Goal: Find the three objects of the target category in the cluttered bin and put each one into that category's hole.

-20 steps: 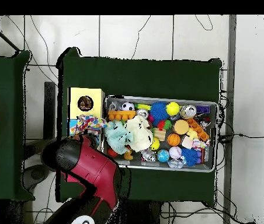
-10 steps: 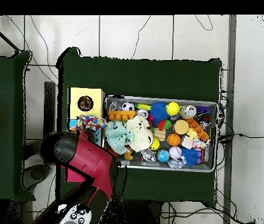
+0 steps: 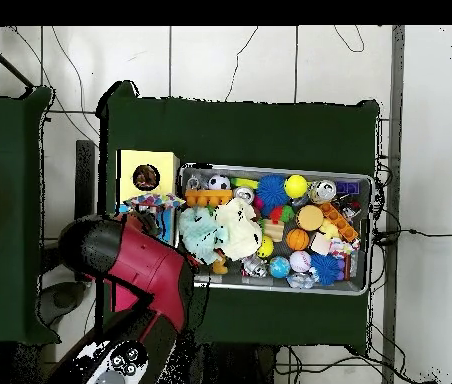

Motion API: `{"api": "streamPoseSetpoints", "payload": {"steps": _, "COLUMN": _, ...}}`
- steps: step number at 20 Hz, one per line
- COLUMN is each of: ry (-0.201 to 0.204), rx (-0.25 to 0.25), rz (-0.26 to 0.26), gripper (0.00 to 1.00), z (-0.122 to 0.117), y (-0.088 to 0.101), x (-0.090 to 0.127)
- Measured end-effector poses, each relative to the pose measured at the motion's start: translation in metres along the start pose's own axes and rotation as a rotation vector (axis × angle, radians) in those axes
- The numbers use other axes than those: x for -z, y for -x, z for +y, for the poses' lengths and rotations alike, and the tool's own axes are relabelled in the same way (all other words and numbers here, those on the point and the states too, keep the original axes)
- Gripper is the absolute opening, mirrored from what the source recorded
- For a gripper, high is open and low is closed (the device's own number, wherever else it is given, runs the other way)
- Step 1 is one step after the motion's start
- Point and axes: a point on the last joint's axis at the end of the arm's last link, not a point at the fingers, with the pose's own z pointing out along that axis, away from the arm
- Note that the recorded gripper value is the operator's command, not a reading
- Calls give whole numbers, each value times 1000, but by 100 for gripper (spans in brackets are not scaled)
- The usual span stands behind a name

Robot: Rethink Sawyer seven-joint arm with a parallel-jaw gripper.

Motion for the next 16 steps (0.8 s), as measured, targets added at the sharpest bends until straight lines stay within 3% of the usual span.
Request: {"api": "streamPoseSetpoints", "payload": {"steps": 16, "ry": 10, "rx": 0, "rz": 3, "gripper": 100, "z": 5, "y": -1, "x": 3}}
